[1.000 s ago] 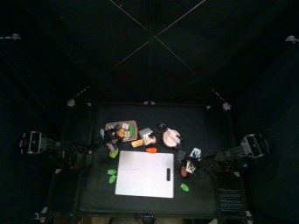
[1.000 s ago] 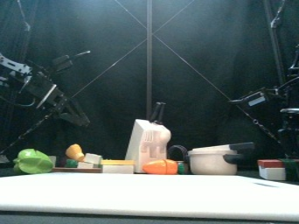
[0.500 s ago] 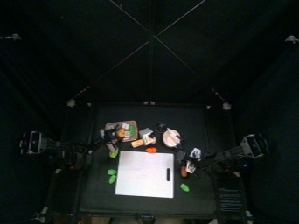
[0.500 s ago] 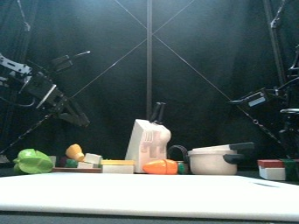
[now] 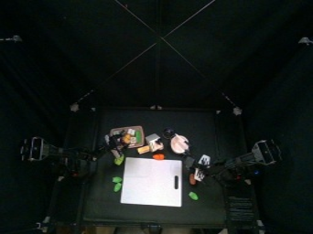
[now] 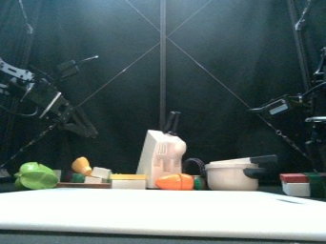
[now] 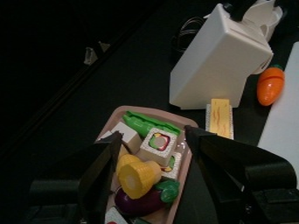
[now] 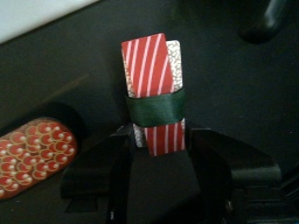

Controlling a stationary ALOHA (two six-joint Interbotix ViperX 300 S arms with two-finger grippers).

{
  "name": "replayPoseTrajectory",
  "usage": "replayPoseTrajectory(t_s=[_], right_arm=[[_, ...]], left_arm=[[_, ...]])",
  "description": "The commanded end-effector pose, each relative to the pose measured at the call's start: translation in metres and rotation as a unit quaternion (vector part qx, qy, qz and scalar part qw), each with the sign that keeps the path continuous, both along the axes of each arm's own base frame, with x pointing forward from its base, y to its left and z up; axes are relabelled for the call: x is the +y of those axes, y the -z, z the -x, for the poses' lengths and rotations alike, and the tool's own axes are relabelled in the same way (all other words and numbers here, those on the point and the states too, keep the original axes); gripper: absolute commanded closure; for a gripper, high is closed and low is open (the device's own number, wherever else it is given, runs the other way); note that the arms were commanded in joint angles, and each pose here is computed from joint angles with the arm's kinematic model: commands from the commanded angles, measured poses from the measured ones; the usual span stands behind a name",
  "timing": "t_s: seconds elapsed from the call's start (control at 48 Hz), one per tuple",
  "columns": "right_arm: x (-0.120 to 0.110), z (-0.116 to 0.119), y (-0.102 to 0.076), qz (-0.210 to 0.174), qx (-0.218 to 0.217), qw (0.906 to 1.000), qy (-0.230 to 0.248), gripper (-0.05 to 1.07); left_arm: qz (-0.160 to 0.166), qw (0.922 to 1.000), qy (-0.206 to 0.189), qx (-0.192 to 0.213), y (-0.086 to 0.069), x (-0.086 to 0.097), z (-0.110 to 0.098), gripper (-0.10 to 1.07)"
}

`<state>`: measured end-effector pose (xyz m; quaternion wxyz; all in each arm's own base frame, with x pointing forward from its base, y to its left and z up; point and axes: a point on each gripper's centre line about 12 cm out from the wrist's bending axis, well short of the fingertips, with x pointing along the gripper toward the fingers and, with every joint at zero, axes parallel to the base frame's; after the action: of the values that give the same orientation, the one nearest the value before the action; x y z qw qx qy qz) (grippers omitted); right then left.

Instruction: Grab salmon sushi

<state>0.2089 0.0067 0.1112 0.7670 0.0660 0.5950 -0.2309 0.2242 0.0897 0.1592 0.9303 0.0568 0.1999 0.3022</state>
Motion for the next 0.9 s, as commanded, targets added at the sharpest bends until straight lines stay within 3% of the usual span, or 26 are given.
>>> replayPoseTrajectory(t_s=[0.0, 0.208, 0.667, 0.792, 0.875], right_arm=[[0.001, -0.01, -0.016, -0.004, -0.027, 0.9996, 0.006, 0.46], [0.001, -0.015, -0.036, 0.005, -0.036, 0.9992, 0.017, 0.46], [0.003, -0.021, -0.057, 0.002, -0.062, 0.9979, 0.021, 0.46], [0.008, -0.032, -0.074, -0.007, -0.092, 0.9956, 0.018, 0.46], [0.01, -0.041, -0.091, -0.017, -0.126, 0.9918, 0.015, 0.46]], left_arm=[[-0.003, 1.0, 0.002, -0.007, -0.004, 0.0, -0.003, 0.04], [-0.003, 1.0, 0.001, -0.007, -0.004, 0.0, -0.003, 0.04], [-0.007, 0.9999, 0.007, -0.008, -0.006, -0.001, -0.005, 0.04], [-0.027, 0.999, 0.036, -0.006, -0.009, -0.007, -0.011, 0.04], [-0.063, 0.9933, 0.097, -0.003, -0.014, -0.022, -0.019, 0.04]])
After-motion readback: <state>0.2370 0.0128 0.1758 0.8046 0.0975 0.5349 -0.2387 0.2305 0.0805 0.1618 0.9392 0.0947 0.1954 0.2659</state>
